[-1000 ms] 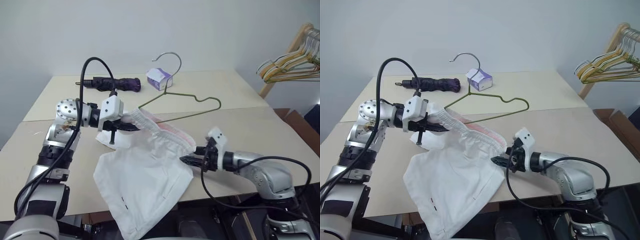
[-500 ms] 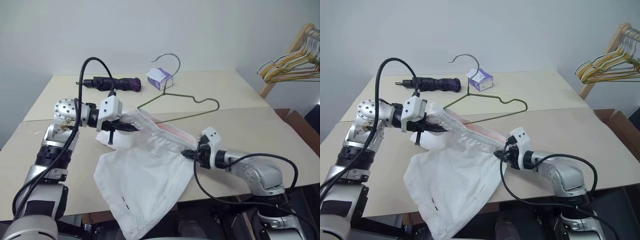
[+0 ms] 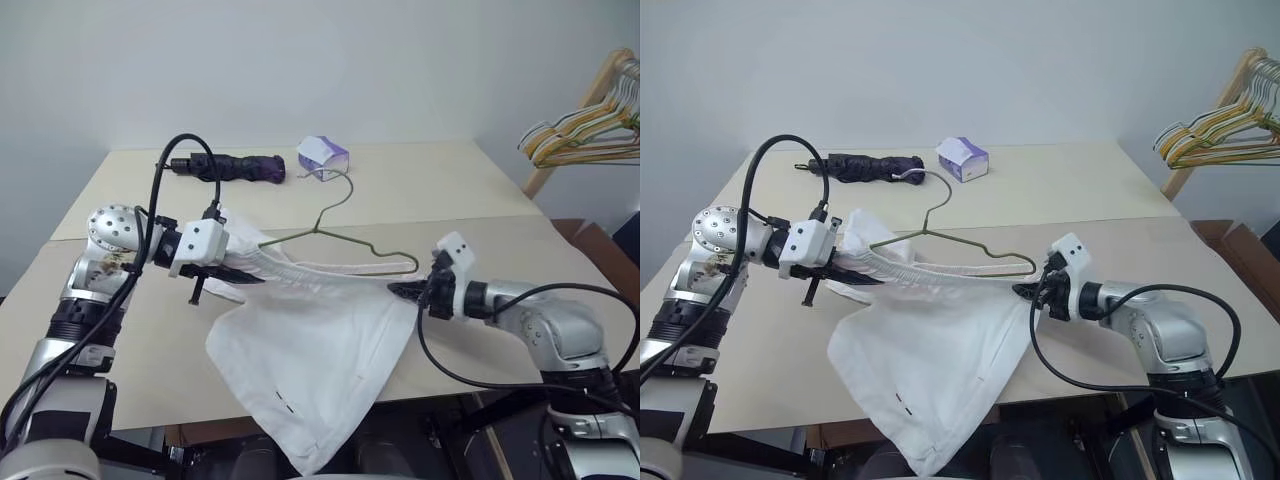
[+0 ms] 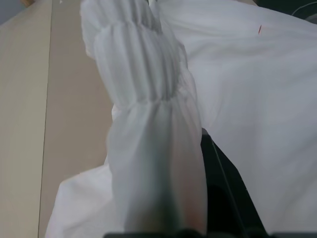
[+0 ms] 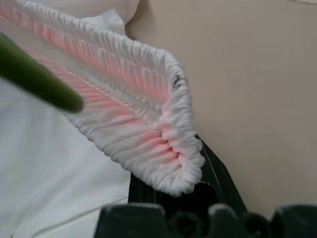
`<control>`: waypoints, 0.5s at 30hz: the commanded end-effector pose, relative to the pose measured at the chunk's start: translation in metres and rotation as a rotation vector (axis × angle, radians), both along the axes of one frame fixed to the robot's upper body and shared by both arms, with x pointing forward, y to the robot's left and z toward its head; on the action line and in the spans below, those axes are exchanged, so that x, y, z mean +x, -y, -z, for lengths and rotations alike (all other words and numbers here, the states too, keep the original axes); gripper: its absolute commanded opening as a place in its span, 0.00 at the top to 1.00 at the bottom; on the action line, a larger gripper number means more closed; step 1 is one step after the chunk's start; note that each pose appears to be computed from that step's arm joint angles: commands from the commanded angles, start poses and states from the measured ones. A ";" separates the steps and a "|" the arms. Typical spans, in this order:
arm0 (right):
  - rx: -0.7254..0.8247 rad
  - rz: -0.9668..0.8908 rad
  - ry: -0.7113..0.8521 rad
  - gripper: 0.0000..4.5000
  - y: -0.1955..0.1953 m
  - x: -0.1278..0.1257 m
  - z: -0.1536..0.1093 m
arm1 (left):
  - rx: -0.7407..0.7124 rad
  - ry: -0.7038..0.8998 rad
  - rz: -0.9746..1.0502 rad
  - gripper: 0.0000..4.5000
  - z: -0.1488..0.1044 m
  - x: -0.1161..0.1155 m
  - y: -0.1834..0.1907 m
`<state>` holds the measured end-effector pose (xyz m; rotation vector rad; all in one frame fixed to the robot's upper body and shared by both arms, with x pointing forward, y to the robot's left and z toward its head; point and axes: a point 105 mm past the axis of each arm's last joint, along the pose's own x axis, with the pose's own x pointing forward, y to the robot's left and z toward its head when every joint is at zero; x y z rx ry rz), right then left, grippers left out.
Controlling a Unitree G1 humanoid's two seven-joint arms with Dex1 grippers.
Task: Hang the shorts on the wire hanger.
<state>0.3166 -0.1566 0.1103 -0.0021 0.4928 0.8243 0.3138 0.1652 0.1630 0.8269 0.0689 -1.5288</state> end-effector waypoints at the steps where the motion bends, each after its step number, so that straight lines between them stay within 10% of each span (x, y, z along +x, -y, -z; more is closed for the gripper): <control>1: -0.033 0.040 0.064 0.99 0.017 0.007 -0.014 | 0.044 0.030 -0.044 1.00 -0.002 0.002 -0.012; 15: -0.097 -0.028 0.180 0.99 0.017 -0.002 -0.036 | 0.240 0.033 -0.075 1.00 0.025 0.008 -0.035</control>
